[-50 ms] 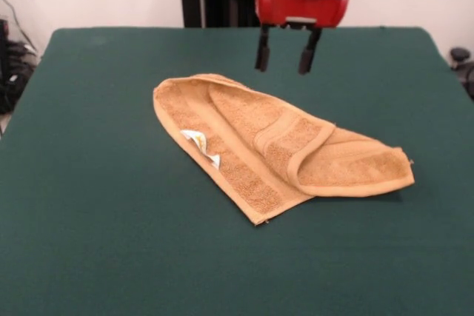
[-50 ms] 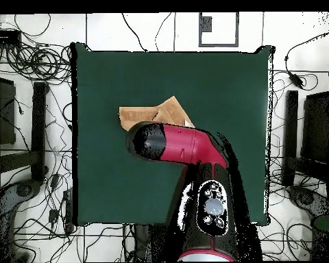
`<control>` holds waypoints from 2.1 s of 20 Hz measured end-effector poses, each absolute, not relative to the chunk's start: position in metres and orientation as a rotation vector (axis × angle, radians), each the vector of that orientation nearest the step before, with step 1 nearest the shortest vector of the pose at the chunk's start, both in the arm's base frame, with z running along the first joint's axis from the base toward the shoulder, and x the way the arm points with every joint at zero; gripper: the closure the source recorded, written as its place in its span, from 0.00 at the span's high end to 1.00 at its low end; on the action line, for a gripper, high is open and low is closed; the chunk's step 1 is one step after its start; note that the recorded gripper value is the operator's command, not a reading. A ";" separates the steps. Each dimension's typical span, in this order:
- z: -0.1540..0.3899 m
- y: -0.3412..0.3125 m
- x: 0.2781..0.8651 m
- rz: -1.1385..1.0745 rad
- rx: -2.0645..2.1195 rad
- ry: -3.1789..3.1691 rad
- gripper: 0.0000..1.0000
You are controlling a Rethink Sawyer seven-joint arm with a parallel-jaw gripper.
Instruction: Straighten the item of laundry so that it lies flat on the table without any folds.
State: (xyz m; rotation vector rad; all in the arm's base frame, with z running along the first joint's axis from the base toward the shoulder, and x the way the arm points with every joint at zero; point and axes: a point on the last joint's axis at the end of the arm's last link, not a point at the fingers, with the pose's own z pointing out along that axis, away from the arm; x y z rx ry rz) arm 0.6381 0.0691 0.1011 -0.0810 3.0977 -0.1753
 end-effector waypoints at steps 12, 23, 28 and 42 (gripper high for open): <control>0.107 0.057 0.645 -0.176 -0.055 3.065 1.00; 0.105 0.018 0.704 -0.222 -0.026 2.984 1.00; 0.093 0.020 0.745 -0.235 -0.055 2.959 1.00; 0.031 0.054 0.778 -0.231 -0.143 2.997 1.00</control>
